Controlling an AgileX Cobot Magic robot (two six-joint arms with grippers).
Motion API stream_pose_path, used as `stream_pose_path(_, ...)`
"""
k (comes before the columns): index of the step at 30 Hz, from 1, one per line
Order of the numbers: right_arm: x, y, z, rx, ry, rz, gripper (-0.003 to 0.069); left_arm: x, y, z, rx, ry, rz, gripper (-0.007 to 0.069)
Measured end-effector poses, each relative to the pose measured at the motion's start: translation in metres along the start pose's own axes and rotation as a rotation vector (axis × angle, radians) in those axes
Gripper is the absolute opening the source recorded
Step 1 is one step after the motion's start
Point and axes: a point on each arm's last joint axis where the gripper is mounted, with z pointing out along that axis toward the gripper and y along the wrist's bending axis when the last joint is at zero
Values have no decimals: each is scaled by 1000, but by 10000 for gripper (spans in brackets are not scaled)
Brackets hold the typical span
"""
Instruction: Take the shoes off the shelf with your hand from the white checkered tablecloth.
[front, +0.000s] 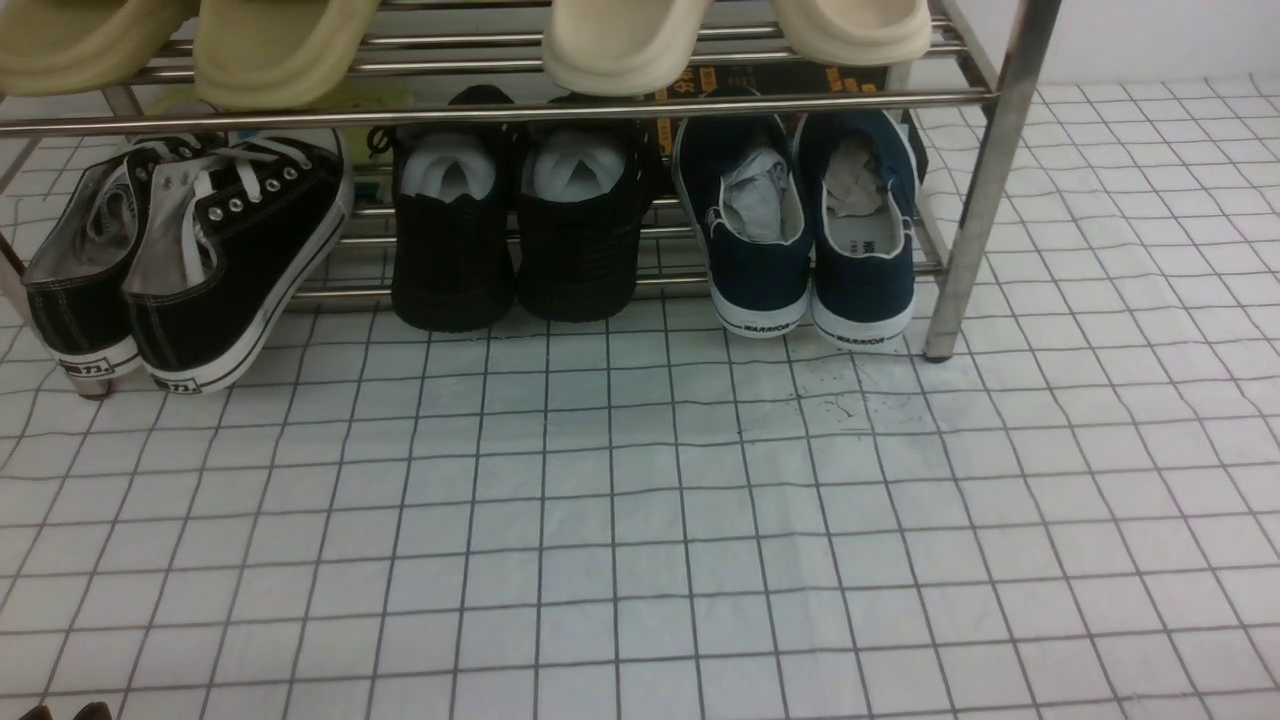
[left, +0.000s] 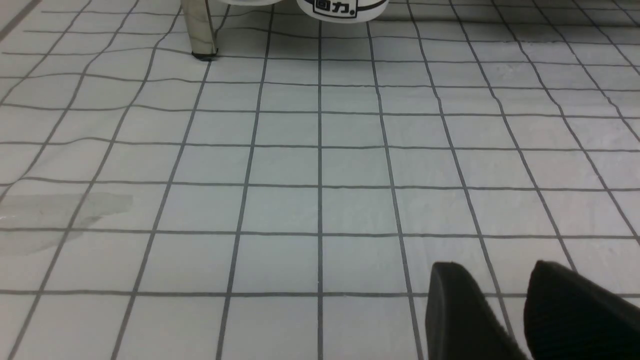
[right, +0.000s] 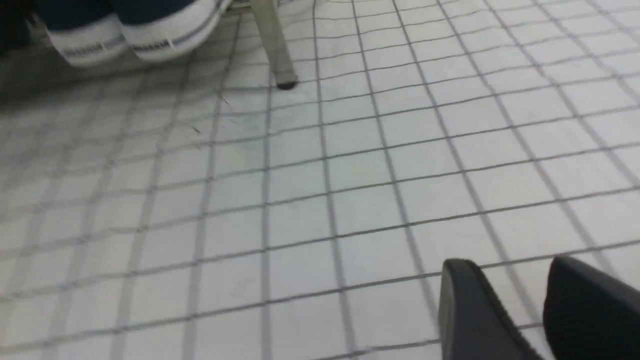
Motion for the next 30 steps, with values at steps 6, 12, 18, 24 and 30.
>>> stream_pose_path(6, 3, 11, 0, -117, 51, 519, 239, 0, 0, 0, 0, 0, 0, 239)
stream_pose_path(12, -2, 13, -1, -153, 17, 594, 228, 0, 0, 0, 0, 0, 0, 239)
stream_pose_path(18, -78, 45, -33, -211, -189, 200, 66, 0, 0, 0, 0, 0, 0, 239)
stream_pose_path(24, -108, 57, -12, 8, 289, -110, -11, 0, 0, 0, 0, 0, 0, 239)
stream_pose_path(30, -96, 53, 30, 116, 781, -118, 0, 0, 0, 0, 0, 0, 0, 239)
